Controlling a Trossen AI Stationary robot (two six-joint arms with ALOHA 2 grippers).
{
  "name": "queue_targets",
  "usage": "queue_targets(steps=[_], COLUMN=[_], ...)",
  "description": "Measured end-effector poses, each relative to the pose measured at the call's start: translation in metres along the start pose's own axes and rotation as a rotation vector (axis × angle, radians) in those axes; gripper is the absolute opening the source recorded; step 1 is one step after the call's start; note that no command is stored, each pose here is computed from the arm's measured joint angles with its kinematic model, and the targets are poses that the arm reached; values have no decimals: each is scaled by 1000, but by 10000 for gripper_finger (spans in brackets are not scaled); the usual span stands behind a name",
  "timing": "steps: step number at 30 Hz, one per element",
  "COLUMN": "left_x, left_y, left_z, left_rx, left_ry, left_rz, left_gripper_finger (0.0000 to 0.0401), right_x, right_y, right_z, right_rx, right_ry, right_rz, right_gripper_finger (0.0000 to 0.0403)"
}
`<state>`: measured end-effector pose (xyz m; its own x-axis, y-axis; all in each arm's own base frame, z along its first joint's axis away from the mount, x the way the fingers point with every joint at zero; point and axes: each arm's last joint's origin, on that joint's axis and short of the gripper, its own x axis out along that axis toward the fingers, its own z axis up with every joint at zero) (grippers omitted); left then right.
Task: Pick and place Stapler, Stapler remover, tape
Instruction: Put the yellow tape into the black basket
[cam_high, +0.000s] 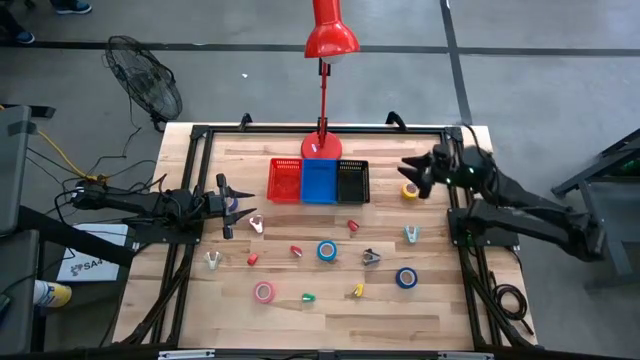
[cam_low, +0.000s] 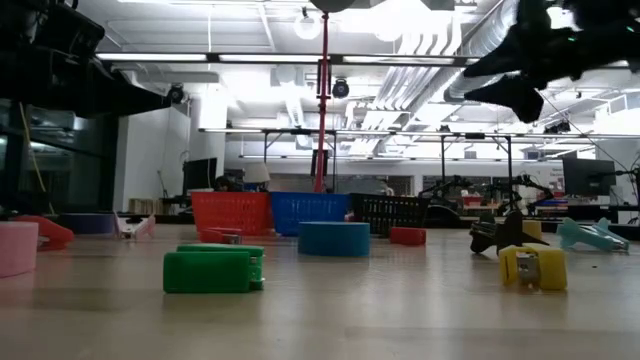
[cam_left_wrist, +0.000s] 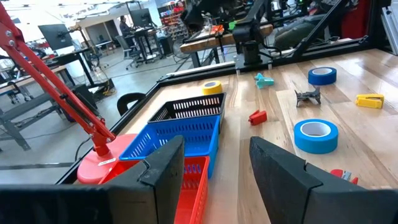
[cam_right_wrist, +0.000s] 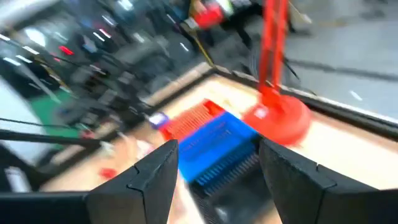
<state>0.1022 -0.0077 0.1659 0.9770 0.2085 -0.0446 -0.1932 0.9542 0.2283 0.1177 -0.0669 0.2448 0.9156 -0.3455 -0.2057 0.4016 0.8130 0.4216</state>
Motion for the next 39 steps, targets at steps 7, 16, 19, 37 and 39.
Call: queue_targets(steps=[7,16,19,37,39], left_x=[0,0,0,0,0], left_y=[0,0,0,0,0], left_z=[0,0,0,0,0], left_rx=[0,0,0,0,0], left_ry=[0,0,0,0,0], left_rz=[0,0,0,0,0], left_gripper_finger=[179,179,179,179,179], right_x=[21,46,54,58,55], right_y=[-7,-21,-24,-64,-65], right_z=[31,46,48,33,31], right_rx=[32,95,134,550,573], right_ry=[251,431,462,592,611], right_rz=[-221,-324,-307,-559,-590], right_gripper_finger=[216,216,216,216,216])
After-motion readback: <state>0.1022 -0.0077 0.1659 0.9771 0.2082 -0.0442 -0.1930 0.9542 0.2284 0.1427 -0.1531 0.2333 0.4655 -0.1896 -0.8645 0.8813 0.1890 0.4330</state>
